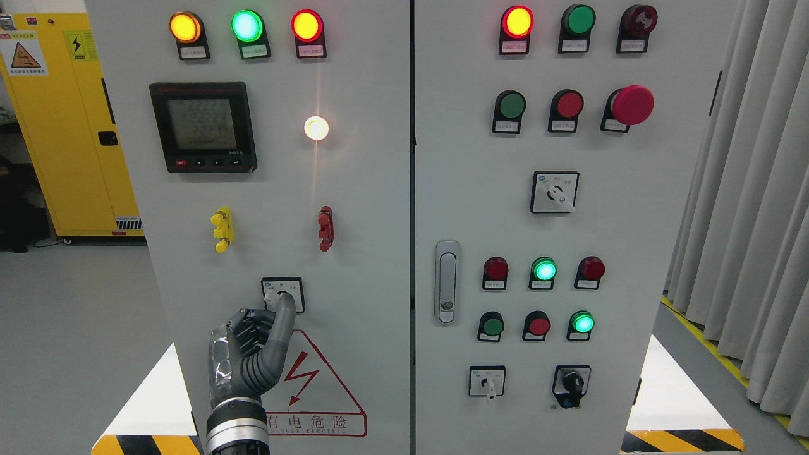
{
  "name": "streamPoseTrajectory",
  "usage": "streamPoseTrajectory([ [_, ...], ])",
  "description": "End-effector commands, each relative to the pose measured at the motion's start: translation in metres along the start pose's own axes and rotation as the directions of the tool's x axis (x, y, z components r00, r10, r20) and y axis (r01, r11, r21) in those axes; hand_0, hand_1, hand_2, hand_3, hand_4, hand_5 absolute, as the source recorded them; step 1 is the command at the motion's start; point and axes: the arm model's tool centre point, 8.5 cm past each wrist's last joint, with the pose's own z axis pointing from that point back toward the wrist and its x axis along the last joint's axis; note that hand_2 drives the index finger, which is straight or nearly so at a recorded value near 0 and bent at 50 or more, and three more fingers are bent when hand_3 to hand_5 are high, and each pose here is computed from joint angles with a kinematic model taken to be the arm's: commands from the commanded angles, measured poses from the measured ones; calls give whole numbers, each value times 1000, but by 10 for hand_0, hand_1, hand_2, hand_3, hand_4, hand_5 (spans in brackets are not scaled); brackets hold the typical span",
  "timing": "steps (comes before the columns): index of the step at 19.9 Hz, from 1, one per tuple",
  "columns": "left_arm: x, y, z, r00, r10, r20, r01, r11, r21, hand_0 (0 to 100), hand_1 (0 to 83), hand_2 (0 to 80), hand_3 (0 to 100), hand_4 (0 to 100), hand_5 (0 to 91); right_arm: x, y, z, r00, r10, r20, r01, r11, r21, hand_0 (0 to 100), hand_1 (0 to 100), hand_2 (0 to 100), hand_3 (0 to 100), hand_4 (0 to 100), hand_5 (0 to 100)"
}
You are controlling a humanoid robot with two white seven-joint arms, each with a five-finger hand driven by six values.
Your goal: Turn on light switch 1
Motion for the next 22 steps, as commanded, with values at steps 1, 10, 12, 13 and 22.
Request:
streamPoseTrajectory([
  [1,-20,11,19,1000,-3,8,3,1000,1,142,452,664,920,892,825,0,0,0,1000,0,-1,0,1000,1,0,500,40,0,0,0],
  [10,-86,42,80,998,31,52,-27,997,-72,165,426,677,931,908,834,0,0,0,1000,0,-1,0,1000,1,0,500,40,0,0,0],
  [12,-107,61,94,999,21,47,-17,996,-82,168,419,667,941,916,831,0,0,0,1000,0,-1,0,1000,1,0,500,40,0,0,0],
  [13,-118,72,100,999,15,37,-12,996,-85,169,415,662,946,915,825,0,0,0,1000,0,-1,0,1000,1,0,500,40,0,0,0],
  [22,-240,168,163,965,-19,-263,10,999,-36,171,376,594,911,893,752,0,0,0,1000,0,-1,0,1000,1,0,500,40,0,0,0],
])
